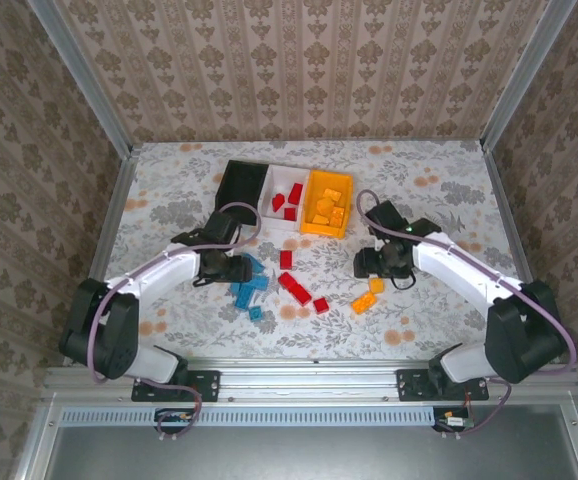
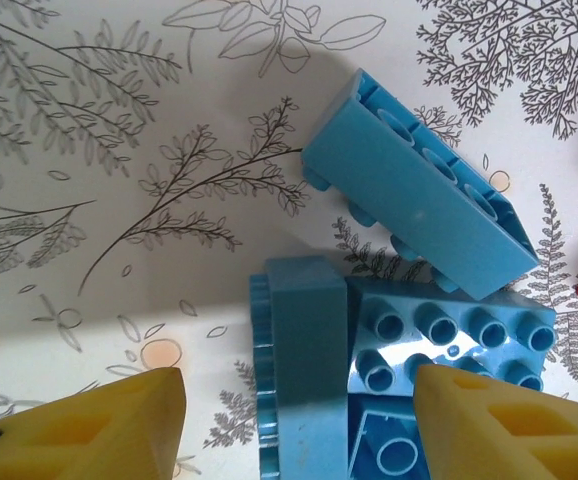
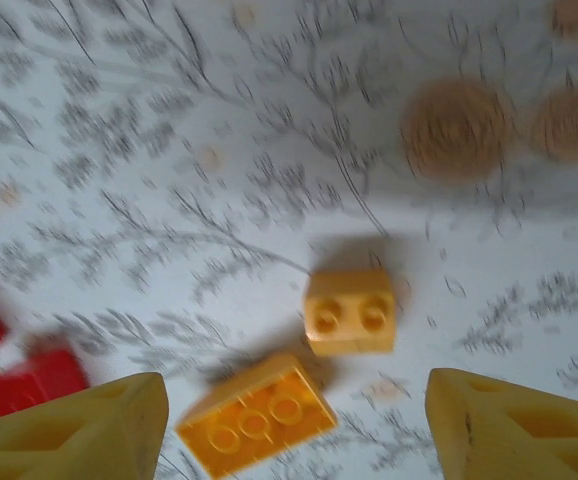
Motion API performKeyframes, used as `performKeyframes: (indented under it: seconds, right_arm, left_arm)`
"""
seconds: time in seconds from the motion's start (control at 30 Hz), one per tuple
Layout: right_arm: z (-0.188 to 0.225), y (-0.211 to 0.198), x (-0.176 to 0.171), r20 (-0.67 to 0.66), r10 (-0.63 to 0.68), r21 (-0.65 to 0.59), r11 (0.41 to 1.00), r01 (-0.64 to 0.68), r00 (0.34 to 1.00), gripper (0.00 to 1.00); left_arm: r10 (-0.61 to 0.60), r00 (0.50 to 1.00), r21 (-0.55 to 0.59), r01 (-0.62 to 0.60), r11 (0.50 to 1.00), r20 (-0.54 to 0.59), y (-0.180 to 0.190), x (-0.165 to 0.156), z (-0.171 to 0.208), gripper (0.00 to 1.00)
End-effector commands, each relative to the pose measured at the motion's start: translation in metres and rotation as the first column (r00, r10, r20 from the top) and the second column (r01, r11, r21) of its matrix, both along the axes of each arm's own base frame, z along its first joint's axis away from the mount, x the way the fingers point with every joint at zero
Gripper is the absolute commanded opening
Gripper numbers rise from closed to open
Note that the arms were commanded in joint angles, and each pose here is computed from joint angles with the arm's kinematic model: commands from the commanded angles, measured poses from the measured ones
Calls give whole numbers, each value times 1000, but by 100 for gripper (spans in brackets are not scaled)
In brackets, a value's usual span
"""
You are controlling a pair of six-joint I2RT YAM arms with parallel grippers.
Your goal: Sort the legos into containers by color
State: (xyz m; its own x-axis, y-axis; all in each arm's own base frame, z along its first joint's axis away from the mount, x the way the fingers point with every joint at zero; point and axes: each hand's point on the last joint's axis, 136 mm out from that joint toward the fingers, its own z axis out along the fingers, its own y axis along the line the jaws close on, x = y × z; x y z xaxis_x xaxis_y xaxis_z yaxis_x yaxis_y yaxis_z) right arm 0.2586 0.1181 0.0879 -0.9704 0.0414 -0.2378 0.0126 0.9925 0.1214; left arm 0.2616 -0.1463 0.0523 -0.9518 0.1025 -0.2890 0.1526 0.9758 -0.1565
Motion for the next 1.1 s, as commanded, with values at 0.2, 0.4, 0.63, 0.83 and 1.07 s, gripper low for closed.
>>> performKeyframes:
  seconds: [0.2, 0.4, 0.63, 0.83, 1.07]
  right_arm:
    - [-4, -23, -18, -9, -100, -33, 994, 100, 995, 74]
    - [-22, -24, -13, -43, -119, -8, 993, 119, 992, 74]
    - [-45, -15, 2, -84, -104, 1, 995, 105, 991, 73]
    - [-61, -11, 13, -112, -86, -12, 996, 85, 990, 64]
    - [-70, -13, 16, -120, -83, -25, 996, 80, 989, 51]
  left_arm:
    - [-11, 998, -10, 10, 1000, -60, -4, -3, -23, 47]
    - [-18, 997, -14, 17, 1000, -68, -4, -5, -26, 38]
    - [-22, 998, -9, 22, 1000, -66, -3, -7, -23, 30]
    - [-15, 999, -4, 15, 1000, -35, 4, -7, -9, 30]
    - [14, 1000, -19, -13, 1000, 22, 16, -4, 16, 30]
